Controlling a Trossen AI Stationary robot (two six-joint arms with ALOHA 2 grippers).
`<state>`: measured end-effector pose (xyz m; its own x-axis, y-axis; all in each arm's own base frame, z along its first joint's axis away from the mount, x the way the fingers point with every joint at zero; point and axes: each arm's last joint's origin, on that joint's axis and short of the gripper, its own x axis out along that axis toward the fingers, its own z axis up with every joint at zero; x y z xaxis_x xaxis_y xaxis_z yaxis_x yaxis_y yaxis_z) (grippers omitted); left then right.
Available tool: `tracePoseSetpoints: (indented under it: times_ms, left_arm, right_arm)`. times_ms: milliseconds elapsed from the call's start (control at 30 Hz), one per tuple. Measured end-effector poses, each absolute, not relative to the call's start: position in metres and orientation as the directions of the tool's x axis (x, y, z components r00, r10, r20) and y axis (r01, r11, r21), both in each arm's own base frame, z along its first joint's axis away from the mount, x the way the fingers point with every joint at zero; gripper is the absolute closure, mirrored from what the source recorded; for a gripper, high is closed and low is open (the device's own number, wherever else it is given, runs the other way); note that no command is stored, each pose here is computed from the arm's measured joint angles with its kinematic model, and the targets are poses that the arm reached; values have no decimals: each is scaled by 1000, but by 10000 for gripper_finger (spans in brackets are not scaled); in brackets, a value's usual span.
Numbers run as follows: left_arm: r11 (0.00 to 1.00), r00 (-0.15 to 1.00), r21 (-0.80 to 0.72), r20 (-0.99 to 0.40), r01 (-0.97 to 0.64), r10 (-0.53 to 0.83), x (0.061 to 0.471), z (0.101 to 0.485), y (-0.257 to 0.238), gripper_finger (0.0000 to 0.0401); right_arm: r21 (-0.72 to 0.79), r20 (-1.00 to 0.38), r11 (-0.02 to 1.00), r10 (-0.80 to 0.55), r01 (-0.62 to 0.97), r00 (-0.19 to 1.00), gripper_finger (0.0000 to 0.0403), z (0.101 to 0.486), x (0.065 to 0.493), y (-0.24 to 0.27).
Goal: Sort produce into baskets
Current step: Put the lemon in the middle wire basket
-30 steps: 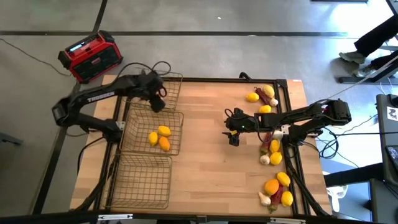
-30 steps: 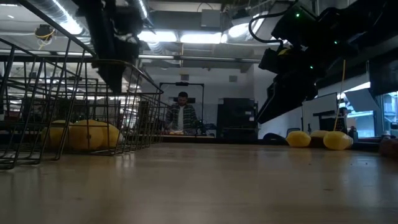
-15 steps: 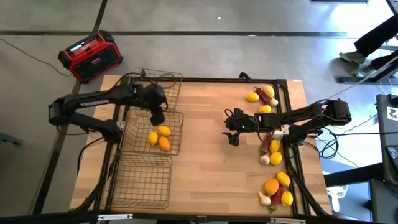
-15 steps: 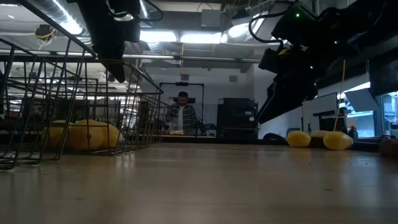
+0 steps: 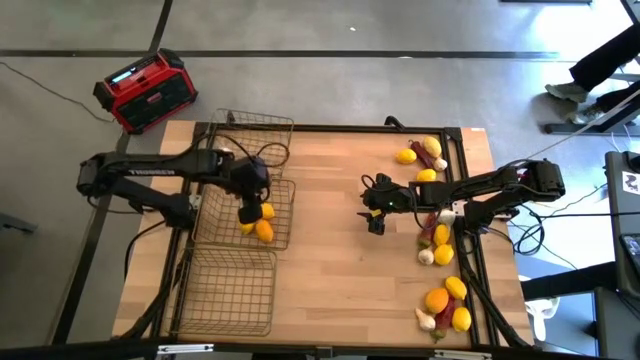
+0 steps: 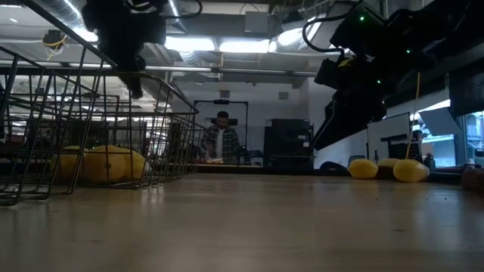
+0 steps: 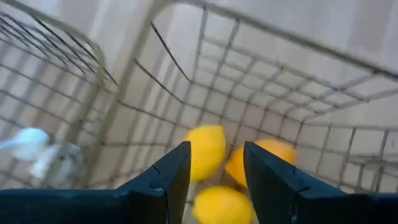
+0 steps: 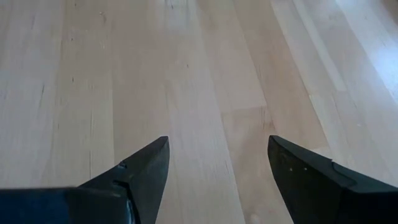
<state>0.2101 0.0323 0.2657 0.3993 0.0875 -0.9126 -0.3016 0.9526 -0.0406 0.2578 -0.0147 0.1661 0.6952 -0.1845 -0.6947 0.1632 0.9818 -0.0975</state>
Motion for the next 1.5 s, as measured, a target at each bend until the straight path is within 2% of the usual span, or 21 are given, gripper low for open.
tracePoseSetpoints:
  times_ms: [233,567,867,1267,1500]
  left_arm:
    - [955,264,-10,-962,-298,72,196,229,31,258]
    - [928,157,150,-964,-340,213,182,207,50,258]
    - [892,108,265,-940,-366,324,178,207,65,258]
    - [851,80,266,-939,-453,335,172,208,78,258]
    - [862,96,258,-939,-436,329,175,209,74,258]
  right_arm:
    - [-97,-695,982,-184,163,695,134,166,258,-15]
    - [-105,-693,980,-196,171,694,134,166,258,-15]
    - [-108,-692,979,-200,174,693,134,166,258,-15]
    - [-108,-692,979,-200,174,694,134,166,258,-15]
    - [-108,-692,979,-200,174,694,134,166,258,-15]
